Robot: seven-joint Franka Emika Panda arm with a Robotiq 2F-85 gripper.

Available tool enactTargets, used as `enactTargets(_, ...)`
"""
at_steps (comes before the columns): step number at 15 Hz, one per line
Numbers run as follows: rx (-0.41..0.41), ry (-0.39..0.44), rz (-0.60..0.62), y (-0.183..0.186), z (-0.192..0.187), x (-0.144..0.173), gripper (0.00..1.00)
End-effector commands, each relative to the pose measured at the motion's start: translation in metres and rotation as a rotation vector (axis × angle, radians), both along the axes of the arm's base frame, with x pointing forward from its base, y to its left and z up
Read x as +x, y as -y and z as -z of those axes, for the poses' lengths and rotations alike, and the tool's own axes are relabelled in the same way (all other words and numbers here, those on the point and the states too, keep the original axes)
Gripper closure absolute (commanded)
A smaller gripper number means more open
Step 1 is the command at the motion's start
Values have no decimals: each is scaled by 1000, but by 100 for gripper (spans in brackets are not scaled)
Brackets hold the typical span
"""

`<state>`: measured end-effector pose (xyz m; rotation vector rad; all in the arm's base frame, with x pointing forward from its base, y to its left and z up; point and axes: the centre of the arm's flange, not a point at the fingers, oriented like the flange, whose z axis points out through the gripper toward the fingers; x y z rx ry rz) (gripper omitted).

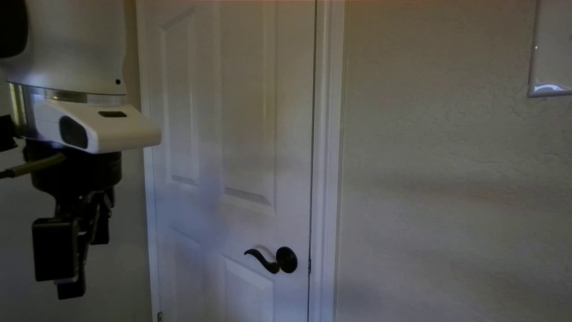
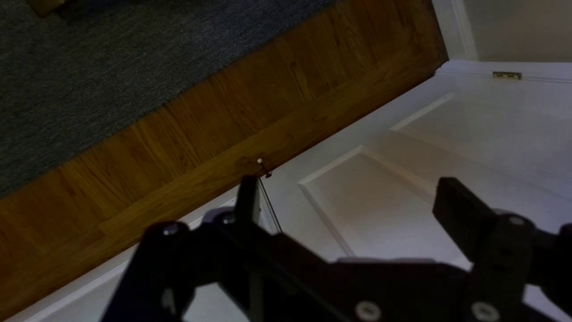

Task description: Open the door

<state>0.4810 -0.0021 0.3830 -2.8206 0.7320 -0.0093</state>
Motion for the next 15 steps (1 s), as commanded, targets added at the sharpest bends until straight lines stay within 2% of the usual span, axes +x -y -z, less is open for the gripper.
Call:
enactTargets(1,-5,-24,43,-3,15,15,0)
enactTargets(7,24,-71,300,-9,67,89,0)
enactTargets(11,87,-82,460,-18,89,132,0)
enactTargets(15,179,7,611,-26,90,162,0)
